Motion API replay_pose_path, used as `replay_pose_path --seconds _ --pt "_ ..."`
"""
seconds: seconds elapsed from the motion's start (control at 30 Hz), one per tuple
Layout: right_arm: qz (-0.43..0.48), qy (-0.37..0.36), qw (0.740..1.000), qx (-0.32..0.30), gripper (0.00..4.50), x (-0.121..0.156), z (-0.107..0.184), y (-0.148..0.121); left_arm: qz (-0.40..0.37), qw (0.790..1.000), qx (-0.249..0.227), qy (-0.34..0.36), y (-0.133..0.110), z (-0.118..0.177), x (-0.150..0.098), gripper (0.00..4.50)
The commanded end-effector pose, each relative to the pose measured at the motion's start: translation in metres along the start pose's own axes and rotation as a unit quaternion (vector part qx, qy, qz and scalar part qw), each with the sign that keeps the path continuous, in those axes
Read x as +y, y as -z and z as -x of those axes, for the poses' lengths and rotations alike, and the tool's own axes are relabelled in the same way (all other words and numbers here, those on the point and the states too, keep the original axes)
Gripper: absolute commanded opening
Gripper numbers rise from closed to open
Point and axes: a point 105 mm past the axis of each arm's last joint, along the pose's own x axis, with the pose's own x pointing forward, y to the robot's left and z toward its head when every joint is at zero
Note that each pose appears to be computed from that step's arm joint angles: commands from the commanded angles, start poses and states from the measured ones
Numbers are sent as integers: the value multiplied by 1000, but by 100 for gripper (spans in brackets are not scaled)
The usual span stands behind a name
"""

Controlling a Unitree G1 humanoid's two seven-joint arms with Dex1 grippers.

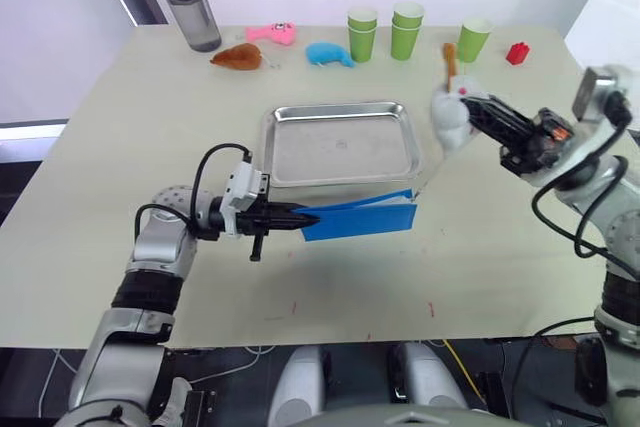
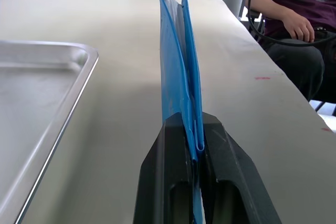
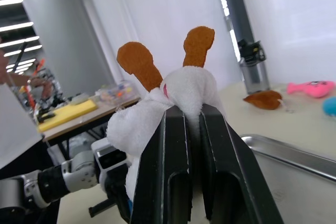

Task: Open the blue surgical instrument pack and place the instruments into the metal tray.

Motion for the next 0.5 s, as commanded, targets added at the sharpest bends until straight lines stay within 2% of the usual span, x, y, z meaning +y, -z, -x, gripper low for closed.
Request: replay_pose_path --seconds 0.03,0.1,0.23,0.5 --pt "74 -33 997 19 8 10 -34 -5 -11 1000 14 26 1 -6 0 0" --pt "113 -60 990 66 8 13 -60 15 -14 999 12 30 0 -11 2 0" --pt "155 -106 976 108 8 20 -87 48 -18 999 11 33 0 -15 5 0" --pt "223 -177 954 94 8 45 -138 68 -20 999 10 36 1 -17 5 0"
